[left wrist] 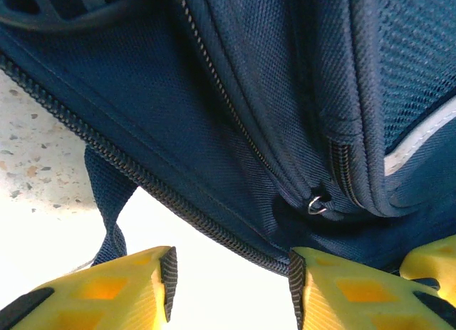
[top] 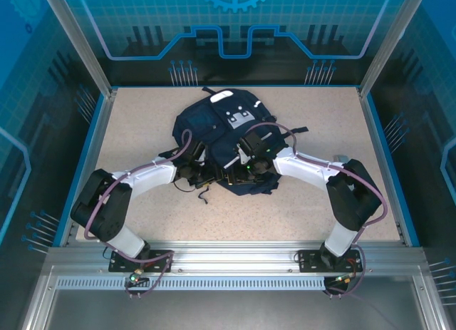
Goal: Pack books, pencil case, and school supplies into a backpack
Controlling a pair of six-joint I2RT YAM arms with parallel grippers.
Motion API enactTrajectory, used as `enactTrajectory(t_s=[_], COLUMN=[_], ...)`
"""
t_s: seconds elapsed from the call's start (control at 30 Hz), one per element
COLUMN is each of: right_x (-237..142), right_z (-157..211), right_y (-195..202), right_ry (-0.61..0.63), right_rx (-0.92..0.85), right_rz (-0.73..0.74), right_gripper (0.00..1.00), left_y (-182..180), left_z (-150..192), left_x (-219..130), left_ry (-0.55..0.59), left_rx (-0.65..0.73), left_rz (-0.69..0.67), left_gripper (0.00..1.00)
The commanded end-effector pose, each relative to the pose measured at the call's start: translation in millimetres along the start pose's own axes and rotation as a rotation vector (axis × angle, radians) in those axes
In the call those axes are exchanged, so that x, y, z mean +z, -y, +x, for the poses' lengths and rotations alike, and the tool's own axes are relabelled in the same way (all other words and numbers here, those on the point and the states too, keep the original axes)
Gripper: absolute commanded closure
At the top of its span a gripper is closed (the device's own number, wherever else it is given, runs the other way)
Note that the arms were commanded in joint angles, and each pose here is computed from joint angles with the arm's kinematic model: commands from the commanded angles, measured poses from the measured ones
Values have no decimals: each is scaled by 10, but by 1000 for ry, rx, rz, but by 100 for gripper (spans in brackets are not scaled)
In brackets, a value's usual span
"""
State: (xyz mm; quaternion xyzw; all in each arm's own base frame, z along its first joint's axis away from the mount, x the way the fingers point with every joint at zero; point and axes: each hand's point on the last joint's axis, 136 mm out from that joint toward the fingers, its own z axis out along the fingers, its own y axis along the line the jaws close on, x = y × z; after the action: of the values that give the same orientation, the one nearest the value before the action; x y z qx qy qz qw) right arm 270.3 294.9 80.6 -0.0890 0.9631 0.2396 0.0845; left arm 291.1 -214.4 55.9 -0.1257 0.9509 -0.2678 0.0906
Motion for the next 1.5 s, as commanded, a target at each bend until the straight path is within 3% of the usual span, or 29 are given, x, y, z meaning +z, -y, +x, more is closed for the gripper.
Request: enactTrajectory(t_s=[0.0,0.2,0.47,0.6,0.93,1.47], right_x=[52,79,-13,-88,-177,-272], right_z=[-6,-9,-44,-69,-97,-86], right_y=[-46,-32,-32,-72,-261,-252], right_ry=[-14,-17,9,27,37,66], right_rx=[-5,3,-9,-24,-45,-33], right_rz=[-15,-8,8,-3,-89,-92], right_gripper=[64,70,95,100,100,100], left_y=[25,23,20,5,102,-52], left_z=[58,59,36,20,-147,-102], left_x=[35,36,14,-27,-34,71], left_ry=[-30,-30,-12,18,123,126], left_rx=[-8,-8,-31,-77,-204,-334], left_rz=[10,7,4,8,103,90], left_gripper=[54,54,49,44,43,54])
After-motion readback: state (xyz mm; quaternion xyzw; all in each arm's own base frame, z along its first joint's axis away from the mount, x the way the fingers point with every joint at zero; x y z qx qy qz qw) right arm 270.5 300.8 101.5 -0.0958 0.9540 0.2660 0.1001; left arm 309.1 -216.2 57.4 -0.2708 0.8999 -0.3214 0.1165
